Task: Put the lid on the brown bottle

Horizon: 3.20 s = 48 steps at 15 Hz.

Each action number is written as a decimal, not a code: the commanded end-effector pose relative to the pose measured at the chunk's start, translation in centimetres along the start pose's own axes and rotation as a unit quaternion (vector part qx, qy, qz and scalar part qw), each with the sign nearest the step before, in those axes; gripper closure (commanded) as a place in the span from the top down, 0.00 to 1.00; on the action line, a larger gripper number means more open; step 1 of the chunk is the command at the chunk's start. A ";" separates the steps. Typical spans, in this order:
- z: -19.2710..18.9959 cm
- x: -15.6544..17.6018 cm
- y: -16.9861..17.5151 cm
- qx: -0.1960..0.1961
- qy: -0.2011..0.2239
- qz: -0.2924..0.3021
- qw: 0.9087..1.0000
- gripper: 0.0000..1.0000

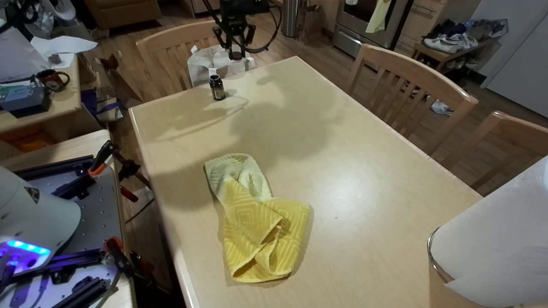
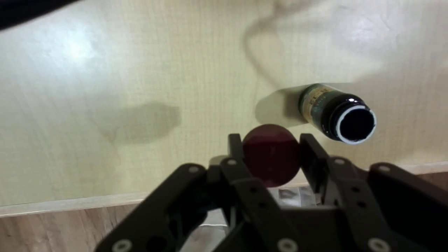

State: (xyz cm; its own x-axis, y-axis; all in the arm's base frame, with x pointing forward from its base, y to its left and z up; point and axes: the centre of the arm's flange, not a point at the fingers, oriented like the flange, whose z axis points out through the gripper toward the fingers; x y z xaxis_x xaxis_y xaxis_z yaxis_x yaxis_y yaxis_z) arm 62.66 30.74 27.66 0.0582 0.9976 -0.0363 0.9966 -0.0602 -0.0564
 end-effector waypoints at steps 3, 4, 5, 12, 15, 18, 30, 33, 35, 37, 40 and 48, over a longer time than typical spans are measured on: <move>0.8 0.5 -2.7 0.032 -0.023 -0.038 0.999 0.19; 1.2 0.3 -3.4 0.037 -0.021 -0.040 0.998 0.19; 1.6 0.2 -4.0 0.043 -0.019 -0.048 0.998 0.19; 3.3 -0.6 -7.0 0.029 -0.024 -0.104 0.994 0.19; 3.2 -0.6 -7.9 0.018 -0.016 -0.123 0.992 0.19; 2.9 -0.7 -8.7 0.010 -0.015 -0.133 0.991 0.19; 4.7 1.2 -9.3 0.000 -0.006 -0.152 0.988 0.19; 4.7 1.3 -9.0 -0.009 -0.012 -0.160 0.987 0.19; 4.7 1.2 -8.9 -0.012 -0.016 -0.163 0.986 0.19; 4.8 1.2 -8.9 -0.013 -0.022 -0.166 0.986 0.19; 5.0 1.2 -8.7 -0.016 -0.029 -0.167 0.985 0.19; 5.8 1.4 -8.3 -0.007 -0.029 -0.170 0.985 0.19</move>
State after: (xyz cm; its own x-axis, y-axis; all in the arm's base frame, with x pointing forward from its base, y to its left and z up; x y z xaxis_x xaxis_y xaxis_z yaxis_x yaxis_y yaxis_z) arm 53.81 32.19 22.48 -0.2582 0.9634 -0.0720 0.9645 0.2528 -0.0760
